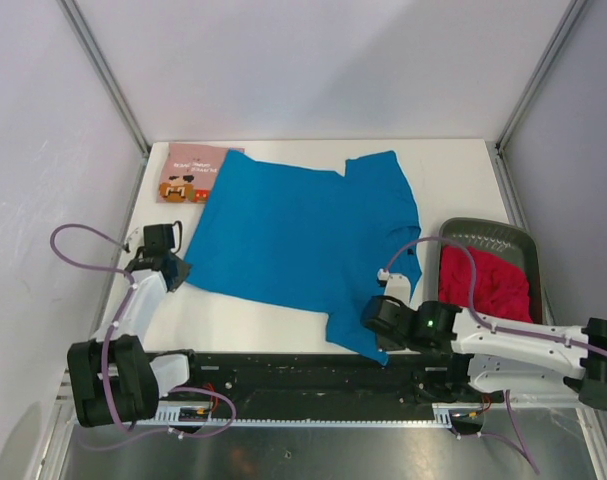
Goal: Fold and stack the t-shirts
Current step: Grap the side of the flattened tshirt closest away from the robot with both arms
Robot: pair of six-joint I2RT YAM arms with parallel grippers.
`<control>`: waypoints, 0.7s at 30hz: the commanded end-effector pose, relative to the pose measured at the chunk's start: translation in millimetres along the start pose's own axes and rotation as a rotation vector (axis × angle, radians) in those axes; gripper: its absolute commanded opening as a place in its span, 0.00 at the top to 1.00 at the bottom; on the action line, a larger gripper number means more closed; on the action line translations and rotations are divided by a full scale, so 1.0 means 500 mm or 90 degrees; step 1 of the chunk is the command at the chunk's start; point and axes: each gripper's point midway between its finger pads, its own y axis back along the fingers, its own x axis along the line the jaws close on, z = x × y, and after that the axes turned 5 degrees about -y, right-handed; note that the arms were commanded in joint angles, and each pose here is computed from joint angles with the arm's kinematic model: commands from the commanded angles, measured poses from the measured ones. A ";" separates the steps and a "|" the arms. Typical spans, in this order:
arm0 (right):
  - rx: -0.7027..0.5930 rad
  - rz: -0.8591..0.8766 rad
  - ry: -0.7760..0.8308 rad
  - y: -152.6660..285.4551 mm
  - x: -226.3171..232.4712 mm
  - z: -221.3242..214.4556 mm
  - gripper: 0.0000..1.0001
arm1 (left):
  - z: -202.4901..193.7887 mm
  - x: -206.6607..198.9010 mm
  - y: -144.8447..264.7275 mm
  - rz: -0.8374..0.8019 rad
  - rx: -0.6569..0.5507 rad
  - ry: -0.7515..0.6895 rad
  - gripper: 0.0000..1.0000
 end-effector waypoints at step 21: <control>-0.035 -0.035 -0.064 0.080 -0.066 0.123 1.00 | 0.019 -0.010 0.049 0.072 -0.030 -0.038 1.00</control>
